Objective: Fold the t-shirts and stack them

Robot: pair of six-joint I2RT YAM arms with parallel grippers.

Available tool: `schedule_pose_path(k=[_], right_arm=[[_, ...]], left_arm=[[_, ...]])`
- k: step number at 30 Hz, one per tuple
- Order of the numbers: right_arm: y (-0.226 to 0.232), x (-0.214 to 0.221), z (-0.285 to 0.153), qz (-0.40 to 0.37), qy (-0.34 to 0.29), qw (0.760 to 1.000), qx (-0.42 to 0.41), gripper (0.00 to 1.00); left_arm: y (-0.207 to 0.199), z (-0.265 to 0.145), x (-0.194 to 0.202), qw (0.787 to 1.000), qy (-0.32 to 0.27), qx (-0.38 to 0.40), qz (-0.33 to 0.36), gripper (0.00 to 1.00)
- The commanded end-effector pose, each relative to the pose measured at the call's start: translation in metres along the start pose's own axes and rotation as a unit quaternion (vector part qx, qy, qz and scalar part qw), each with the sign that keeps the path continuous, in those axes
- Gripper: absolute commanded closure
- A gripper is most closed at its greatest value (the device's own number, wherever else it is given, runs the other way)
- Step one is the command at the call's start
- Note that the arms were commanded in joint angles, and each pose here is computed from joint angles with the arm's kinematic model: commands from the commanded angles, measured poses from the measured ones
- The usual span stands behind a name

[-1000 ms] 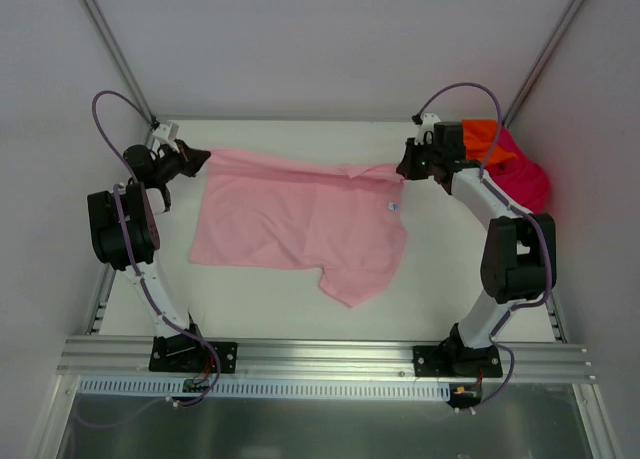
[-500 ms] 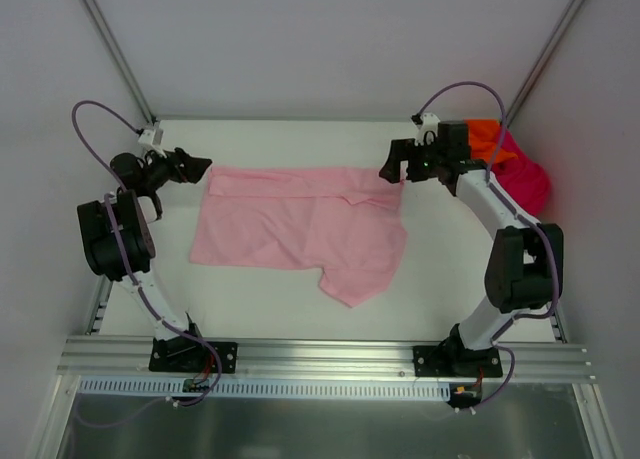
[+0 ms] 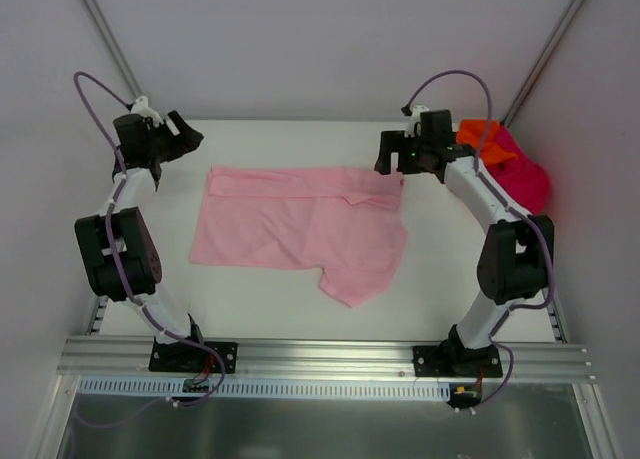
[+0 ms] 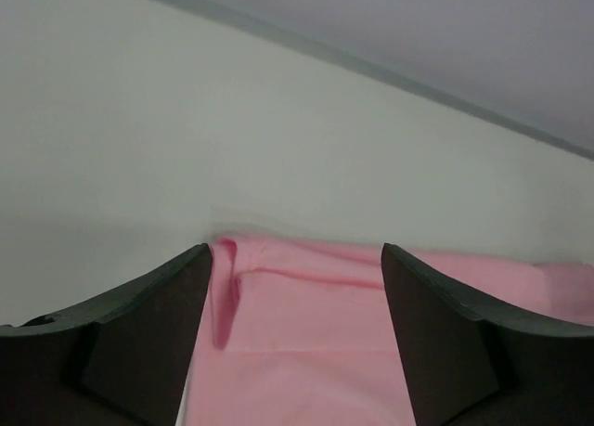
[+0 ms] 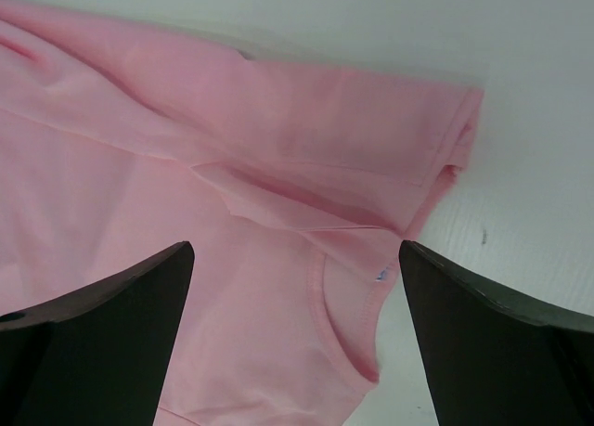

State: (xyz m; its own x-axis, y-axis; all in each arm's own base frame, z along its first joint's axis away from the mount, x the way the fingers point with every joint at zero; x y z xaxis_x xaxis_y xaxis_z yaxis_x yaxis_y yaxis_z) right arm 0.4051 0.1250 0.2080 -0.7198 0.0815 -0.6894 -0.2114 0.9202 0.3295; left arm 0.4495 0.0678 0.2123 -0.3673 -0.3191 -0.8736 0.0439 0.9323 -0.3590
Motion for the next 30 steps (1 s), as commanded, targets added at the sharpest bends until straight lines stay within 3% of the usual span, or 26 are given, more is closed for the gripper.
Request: schedule_pose_path(k=[1, 4, 8, 13, 30], right_arm=[[0.021, 0.014, 0.015, -0.023, 0.042, 0.998, 0.047, 0.0], [0.026, 0.011, 0.022, 0.002, 0.041, 0.997, 0.059, 0.0], [0.026, 0.008, 0.026, 0.015, 0.041, 0.997, 0.071, 0.0], [0.018, 0.017, 0.031, 0.01, 0.05, 0.995, 0.088, 0.0], [0.015, 0.025, 0.039, 0.006, 0.063, 0.994, 0.091, 0.0]], left_arm=[[-0.03, -0.003, 0.044, 0.987, 0.135, -0.086, 0.002, 0.28], [-0.034, 0.007, 0.056, 0.98, 0.158, -0.117, -0.016, 0.46], [-0.033, 0.016, 0.074, 0.965, 0.223, -0.134, -0.015, 0.46], [-0.024, 0.026, 0.085, 0.95, 0.261, -0.172, 0.007, 0.48], [-0.022, 0.056, 0.104, 0.941, 0.291, -0.171, 0.025, 0.53]])
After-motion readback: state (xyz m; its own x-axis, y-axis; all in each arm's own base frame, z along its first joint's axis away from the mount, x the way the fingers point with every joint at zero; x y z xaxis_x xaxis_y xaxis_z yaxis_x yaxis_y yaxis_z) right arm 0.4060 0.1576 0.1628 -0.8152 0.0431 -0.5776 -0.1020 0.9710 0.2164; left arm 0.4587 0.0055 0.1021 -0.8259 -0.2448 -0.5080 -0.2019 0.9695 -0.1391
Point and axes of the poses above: each gripper's point midway between its finger pads, its own z axis out along the fingers, its own y axis along the line the jaws close on, x = y × z, the point moved 6 cm from there along -z, back along the fingers, and after that the axes turned 7 degrees about z, right-handed, at the moved point
